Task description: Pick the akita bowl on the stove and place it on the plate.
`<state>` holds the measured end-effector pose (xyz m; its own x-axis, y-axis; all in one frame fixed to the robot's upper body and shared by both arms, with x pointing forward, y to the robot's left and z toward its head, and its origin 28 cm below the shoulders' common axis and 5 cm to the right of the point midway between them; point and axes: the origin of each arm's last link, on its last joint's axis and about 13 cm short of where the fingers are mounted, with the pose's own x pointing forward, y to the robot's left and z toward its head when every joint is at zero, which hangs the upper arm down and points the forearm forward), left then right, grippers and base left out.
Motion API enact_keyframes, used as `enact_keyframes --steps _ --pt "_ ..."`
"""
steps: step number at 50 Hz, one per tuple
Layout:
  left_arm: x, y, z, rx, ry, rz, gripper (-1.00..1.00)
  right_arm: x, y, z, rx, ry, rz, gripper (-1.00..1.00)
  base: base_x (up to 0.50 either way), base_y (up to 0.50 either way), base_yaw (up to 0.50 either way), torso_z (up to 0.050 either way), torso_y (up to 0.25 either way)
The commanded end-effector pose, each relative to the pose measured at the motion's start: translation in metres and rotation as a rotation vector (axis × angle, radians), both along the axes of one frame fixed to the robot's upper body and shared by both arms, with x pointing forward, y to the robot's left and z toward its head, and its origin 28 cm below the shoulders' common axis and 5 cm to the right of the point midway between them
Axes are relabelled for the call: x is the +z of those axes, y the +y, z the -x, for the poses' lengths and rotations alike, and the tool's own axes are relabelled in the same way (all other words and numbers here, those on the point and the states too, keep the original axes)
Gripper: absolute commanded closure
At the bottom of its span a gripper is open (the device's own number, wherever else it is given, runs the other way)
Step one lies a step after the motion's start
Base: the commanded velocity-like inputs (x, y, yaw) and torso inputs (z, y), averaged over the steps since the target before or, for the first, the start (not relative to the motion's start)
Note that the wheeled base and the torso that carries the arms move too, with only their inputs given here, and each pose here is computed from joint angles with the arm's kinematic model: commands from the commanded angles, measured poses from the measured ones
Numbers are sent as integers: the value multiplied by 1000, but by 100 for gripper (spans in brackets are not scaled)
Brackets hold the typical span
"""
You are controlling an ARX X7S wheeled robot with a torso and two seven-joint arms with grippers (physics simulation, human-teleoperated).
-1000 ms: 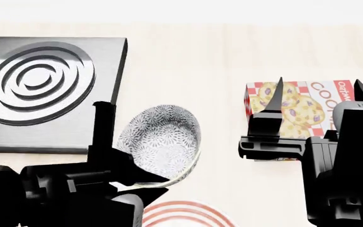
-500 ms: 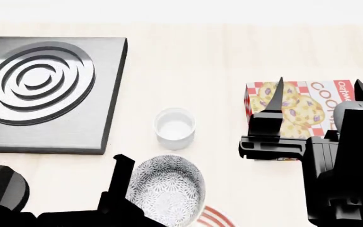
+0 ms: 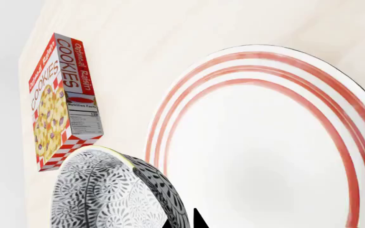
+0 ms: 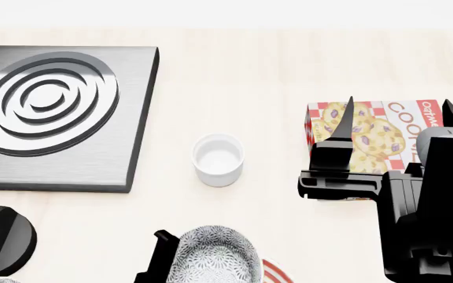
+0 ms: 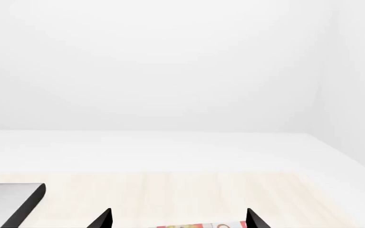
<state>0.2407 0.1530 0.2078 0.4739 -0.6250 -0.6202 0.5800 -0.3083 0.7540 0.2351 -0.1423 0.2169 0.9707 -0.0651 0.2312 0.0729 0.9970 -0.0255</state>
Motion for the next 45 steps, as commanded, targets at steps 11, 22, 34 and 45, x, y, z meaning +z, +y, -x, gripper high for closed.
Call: enact_keyframes --steps 11,22,34,45 --pt "-9 -5 6 -16 -23 18 100 -1 0 0 1 0 -1 -100 0 0 0 0 1" --pt "-14 -8 11 -32 -8 17 100 0 0 0 1 0 1 -100 0 0 0 0 0" --pt "-17 -10 13 -38 -6 13 100 0 0 0 0 0 1 -100 0 0 0 0 0" --pt "-18 -11 13 -40 -5 14 100 0 0 0 1 0 1 -100 0 0 0 0 1"
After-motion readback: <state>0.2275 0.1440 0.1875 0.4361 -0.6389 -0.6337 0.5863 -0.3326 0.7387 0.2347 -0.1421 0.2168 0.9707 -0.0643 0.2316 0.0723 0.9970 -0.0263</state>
